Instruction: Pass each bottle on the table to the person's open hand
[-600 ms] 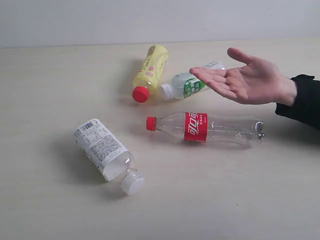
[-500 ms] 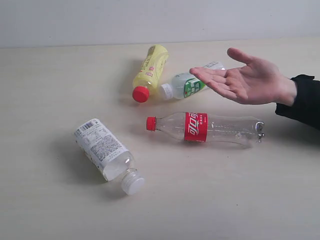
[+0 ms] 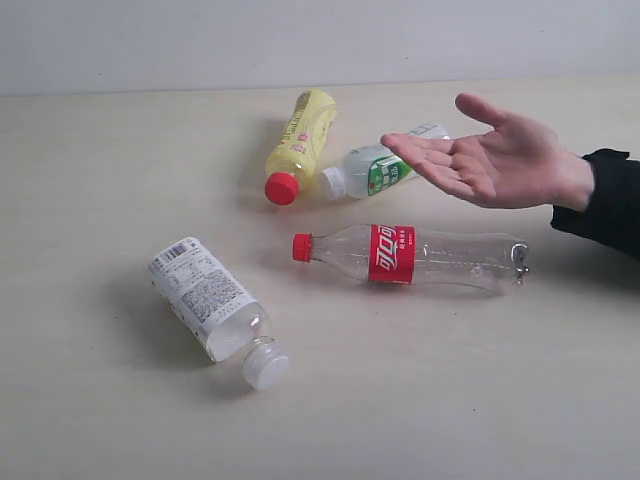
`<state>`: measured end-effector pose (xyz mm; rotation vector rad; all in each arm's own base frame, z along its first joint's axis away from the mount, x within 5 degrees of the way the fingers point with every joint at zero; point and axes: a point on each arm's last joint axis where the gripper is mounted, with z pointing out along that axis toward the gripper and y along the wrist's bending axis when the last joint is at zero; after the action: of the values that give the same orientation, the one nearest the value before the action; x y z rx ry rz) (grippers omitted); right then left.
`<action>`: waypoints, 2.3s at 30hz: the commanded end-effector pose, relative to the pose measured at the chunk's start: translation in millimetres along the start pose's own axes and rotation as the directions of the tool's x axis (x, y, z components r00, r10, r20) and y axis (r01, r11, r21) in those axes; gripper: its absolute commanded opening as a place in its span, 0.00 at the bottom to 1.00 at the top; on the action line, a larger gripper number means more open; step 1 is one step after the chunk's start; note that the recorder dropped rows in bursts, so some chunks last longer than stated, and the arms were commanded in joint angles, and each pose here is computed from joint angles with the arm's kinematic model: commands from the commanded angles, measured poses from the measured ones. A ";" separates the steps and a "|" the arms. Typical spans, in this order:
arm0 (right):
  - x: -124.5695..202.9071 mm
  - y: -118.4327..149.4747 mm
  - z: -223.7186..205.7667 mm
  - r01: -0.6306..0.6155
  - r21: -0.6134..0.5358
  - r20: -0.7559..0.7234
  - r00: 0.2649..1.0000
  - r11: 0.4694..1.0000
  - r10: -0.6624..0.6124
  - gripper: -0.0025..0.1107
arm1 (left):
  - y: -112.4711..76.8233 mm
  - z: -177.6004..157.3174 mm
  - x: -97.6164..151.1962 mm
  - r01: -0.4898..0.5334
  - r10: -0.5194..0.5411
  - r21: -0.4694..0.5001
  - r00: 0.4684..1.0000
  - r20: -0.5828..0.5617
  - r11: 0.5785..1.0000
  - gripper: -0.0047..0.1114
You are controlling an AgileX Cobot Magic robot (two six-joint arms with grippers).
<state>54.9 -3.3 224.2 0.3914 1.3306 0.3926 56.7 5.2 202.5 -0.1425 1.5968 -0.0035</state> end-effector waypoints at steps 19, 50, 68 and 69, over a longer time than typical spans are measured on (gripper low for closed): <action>-94.9 130.5 121.3 -0.005 -0.607 -0.420 0.851 0.795 -0.315 0.02 | 0.1 -0.6 -0.6 -0.002 0.002 -0.002 1.000 0.010 1.000 0.04; -6.5 -28.9 254.7 0.811 0.034 -0.834 0.345 0.584 -0.430 0.16 | 0.0 -0.6 -0.7 -0.002 0.002 0.000 1.000 0.010 1.000 0.04; 17.4 105.4 258.2 0.392 -0.384 -0.911 -0.017 0.836 -0.411 0.02 | 0.0 -0.6 -0.7 -0.002 0.002 0.000 1.000 0.010 1.000 0.04; 25.7 114.2 255.5 0.365 -0.410 -0.903 -0.034 0.836 -0.428 0.02 | 0.0 -0.6 -0.7 -0.002 0.002 0.000 1.000 0.010 1.000 0.04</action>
<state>307.0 67.0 315.3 -0.4104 2.7205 0.0784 56.7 5.2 202.5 -0.1425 1.5968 -0.0035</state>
